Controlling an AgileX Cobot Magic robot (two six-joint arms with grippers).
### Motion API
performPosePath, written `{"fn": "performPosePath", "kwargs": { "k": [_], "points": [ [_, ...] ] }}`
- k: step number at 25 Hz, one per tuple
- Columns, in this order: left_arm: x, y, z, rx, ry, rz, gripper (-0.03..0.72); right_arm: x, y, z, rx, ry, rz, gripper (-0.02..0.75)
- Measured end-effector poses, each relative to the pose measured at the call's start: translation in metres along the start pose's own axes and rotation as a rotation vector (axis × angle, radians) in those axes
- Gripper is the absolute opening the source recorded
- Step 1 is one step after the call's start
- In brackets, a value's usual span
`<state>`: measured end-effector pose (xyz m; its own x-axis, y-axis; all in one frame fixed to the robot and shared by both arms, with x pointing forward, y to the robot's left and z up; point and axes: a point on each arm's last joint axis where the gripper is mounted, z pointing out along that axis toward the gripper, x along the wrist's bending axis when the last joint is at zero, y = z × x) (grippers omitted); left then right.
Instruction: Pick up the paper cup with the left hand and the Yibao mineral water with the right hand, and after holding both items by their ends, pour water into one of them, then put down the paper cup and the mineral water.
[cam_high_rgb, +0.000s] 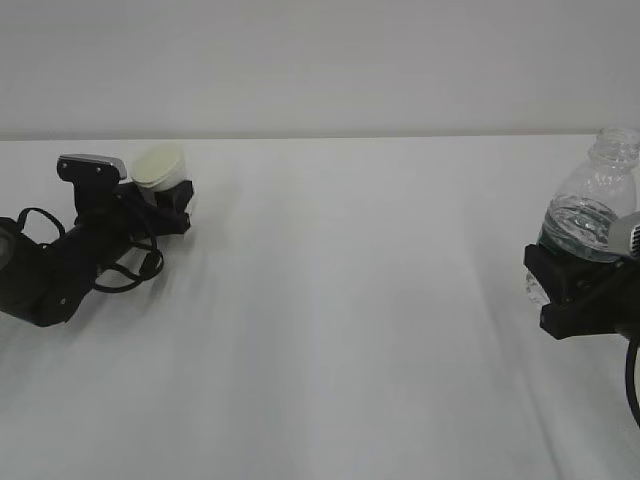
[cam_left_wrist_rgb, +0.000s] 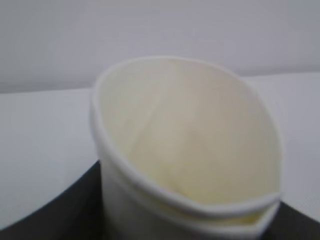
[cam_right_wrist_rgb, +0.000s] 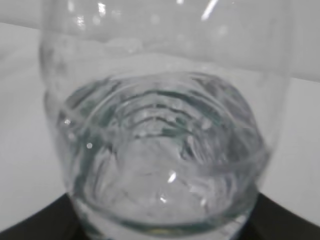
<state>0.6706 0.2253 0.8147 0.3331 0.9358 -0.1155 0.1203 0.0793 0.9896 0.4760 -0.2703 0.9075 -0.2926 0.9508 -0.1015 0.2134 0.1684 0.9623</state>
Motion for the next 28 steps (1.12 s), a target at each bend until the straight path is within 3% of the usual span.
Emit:
{"fn": "performPosePath", "kwargs": {
  "k": [13, 20, 28],
  "points": [
    [-0.012, 0.018, -0.056, 0.090, -0.079, 0.022, 0.451, 0.000, 0.000, 0.000, 0.000, 0.000, 0.000, 0.405],
    [-0.027, 0.045, -0.082, 0.086, -0.152, 0.053, 0.451, 0.000, 0.000, 0.000, 0.000, 0.000, 0.000, 0.405],
    [-0.040, 0.041, -0.090, 0.136, -0.284, 0.018, 0.451, 0.000, 0.000, 0.000, 0.000, 0.000, 0.000, 0.405]
  ]
}}
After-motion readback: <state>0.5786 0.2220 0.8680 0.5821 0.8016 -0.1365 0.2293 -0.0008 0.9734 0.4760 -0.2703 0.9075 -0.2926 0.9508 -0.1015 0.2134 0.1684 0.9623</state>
